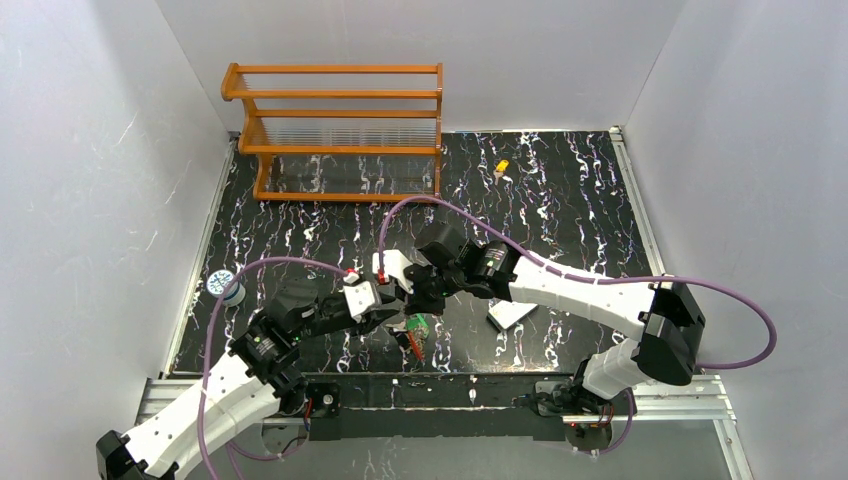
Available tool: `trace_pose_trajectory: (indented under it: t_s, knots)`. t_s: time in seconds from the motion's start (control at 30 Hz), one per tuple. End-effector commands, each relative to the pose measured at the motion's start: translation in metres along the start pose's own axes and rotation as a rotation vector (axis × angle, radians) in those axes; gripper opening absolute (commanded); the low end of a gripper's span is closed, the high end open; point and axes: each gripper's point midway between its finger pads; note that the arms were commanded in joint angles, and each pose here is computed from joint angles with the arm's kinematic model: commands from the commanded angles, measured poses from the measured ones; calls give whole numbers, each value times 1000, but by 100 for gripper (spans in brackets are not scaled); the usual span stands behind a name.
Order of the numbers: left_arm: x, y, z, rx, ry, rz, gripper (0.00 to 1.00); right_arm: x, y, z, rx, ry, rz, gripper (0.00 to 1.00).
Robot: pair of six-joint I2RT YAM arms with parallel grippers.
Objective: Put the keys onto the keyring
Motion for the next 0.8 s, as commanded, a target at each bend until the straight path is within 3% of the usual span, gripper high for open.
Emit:
trace_pose_trajectory:
  t_s: [0.0,0.5,0.67,0.77]
  knots:
    - [-5,4,4,17,-45,-15,25,-6,32,-7,-98,-24,-41,1]
    - [-5,-13,10,98,-64,-52,19,-5,36,-11,-115,-28,-48,1]
    - [-4,-16,9,115,-58,-46,5,-4,37,-12,-123,-29,-50,1]
    - [-5,-18,10,119,-61,-47,7,-4,38,-14,-130,-31,-53,1]
Point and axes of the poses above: each gripper's point midway between its finger pads, its own z axis out along the fingers, its own x axis along the line the jaws close on, y = z × x, and after that the axes turned 6 degrees about -z, right-handed
